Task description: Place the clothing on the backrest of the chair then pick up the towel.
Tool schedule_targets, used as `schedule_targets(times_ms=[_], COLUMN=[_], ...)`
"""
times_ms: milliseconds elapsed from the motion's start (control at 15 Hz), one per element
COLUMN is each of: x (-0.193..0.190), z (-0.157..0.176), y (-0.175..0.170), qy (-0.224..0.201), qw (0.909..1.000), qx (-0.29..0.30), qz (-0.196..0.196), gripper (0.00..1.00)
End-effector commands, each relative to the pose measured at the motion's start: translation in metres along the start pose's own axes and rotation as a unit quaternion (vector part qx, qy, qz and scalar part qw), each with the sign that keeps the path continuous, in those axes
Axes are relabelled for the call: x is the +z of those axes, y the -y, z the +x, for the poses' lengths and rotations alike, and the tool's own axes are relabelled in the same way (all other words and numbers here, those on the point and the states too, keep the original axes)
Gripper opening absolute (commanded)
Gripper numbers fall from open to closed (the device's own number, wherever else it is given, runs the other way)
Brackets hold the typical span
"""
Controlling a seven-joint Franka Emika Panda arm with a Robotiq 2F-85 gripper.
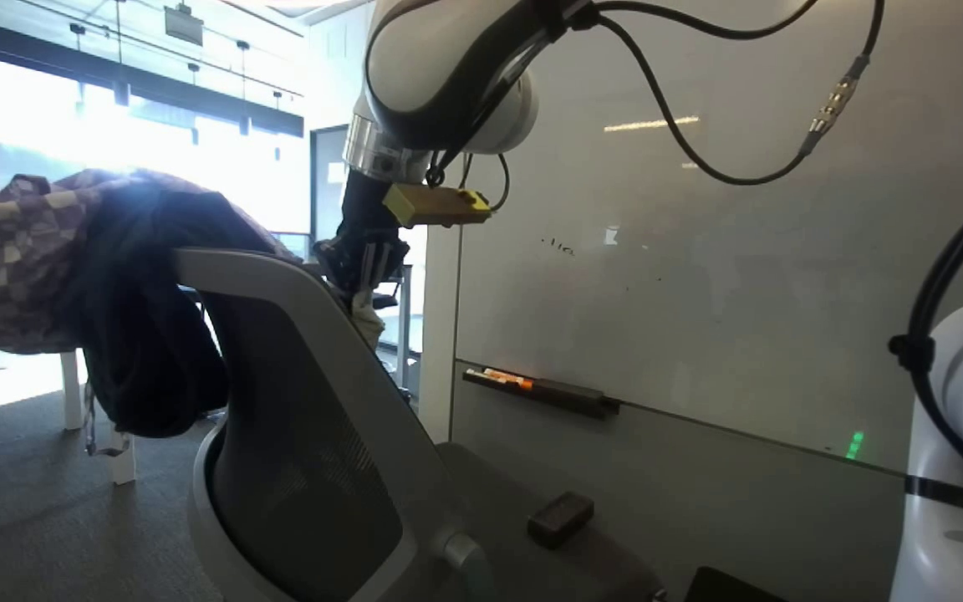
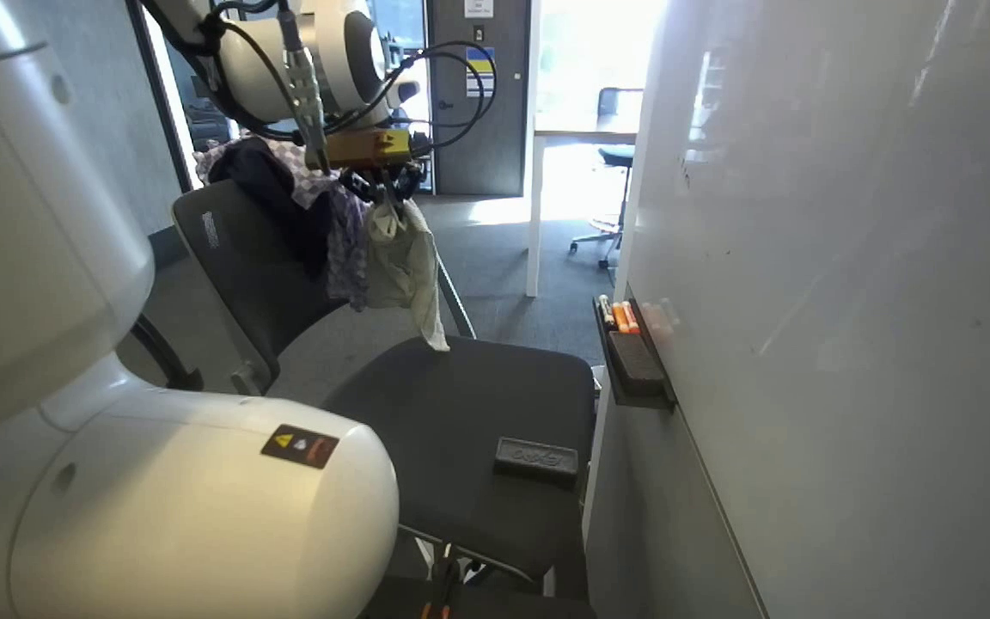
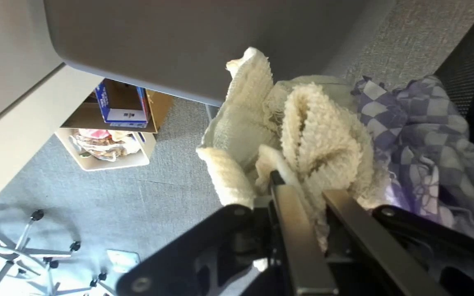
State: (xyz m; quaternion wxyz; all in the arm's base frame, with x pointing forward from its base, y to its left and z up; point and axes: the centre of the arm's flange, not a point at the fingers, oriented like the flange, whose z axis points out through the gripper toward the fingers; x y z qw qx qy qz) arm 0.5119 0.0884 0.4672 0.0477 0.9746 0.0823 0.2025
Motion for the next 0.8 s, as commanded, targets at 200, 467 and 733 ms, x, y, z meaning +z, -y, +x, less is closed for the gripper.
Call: schedule_targets(times_ms=[200,467,733], x=[-0.0072,-0.0039,-0.0032], z=[-0.0067,-0.0063,-0.0033], y=[0.0,0.002,0.0041], qy=[0.048,0.027,0.019], qw=[0.9987,0.9996,0.9997], qx=[0.0,-0.007,-0.006], qz=[-0.016,0.008,0.01], gripper=[0.08,0.09,0.09])
